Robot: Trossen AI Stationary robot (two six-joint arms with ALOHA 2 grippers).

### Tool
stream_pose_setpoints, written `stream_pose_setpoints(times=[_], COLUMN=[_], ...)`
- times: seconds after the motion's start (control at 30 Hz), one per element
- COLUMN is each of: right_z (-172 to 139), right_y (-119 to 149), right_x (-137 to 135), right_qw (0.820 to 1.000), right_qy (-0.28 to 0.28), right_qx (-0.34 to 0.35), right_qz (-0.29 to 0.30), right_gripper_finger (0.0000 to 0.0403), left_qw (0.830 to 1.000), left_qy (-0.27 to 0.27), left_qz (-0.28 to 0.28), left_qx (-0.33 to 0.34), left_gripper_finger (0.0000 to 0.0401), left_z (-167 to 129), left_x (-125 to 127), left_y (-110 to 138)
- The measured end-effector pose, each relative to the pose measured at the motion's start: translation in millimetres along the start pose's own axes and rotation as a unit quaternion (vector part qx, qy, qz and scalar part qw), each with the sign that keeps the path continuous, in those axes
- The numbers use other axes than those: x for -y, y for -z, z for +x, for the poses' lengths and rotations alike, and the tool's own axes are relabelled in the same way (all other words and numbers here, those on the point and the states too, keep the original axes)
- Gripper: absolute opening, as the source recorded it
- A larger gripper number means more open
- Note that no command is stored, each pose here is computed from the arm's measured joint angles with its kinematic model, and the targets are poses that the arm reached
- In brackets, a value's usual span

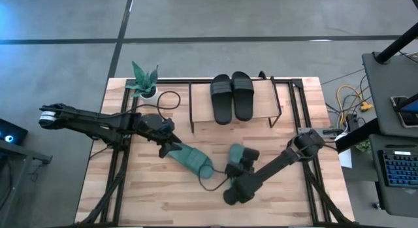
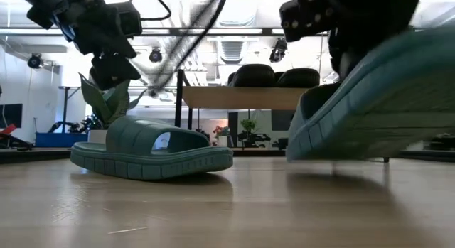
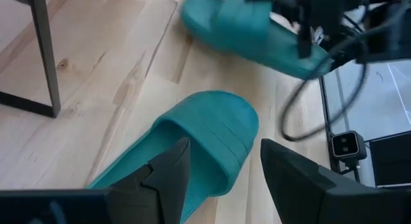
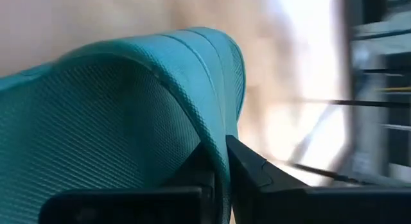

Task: Pick and place slides into the shelf
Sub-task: Move the right green slide to the center of the table

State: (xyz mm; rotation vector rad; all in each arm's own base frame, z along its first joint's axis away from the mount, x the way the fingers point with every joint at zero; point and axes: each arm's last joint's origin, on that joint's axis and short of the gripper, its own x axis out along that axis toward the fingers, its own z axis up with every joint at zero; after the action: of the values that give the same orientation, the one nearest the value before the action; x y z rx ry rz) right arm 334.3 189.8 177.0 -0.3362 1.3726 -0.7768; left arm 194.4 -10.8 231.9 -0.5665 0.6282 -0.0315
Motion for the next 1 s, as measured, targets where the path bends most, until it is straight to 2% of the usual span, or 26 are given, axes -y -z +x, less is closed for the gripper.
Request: stream_pose_setpoints(times=[0.13, 0.47, 0.57, 0.83, 1.0], right_z=[14.0, 63.6, 68.4, 67.6, 64.0], right_y=[-3.9, 2.9, 5.5, 7.1, 10.5], right_x=[9.4, 23.6, 23.7, 21.9, 18.8], right_qw=[0.999, 0.991, 0.990, 0.992, 0.993], right_qy=[0.040, 0.116, 0.121, 0.118, 0.114], right_qx=[0.013, -0.038, -0.042, -0.038, -0.037], right_qz=[-0.011, -0.052, -0.050, 0.006, 0.012], right_gripper_finger=[0.0014, 0.0017, 0.0027, 0.0068, 0.0102], left_qw=[1.000, 1.000, 1.000, 1.000, 1.000], left_qy=[0.002, 0.002, 0.002, 0.002, 0.002], left_qz=[0.000, -0.005, -0.014, -0.015, -0.022], left_qx=[0.003, 0.003, 0.004, 0.004, 0.004], left_gripper_finger=[0.0176, 0.0176, 0.0176, 0.0176, 0.0176], left_z=[0.0, 0.0, -0.3, -0.3, -0.3], left_x=[0.4, 0.4, 0.7, 0.7, 0.7], left_y=[-0.6, -0.7, -1.2, -1.2, -1.2])
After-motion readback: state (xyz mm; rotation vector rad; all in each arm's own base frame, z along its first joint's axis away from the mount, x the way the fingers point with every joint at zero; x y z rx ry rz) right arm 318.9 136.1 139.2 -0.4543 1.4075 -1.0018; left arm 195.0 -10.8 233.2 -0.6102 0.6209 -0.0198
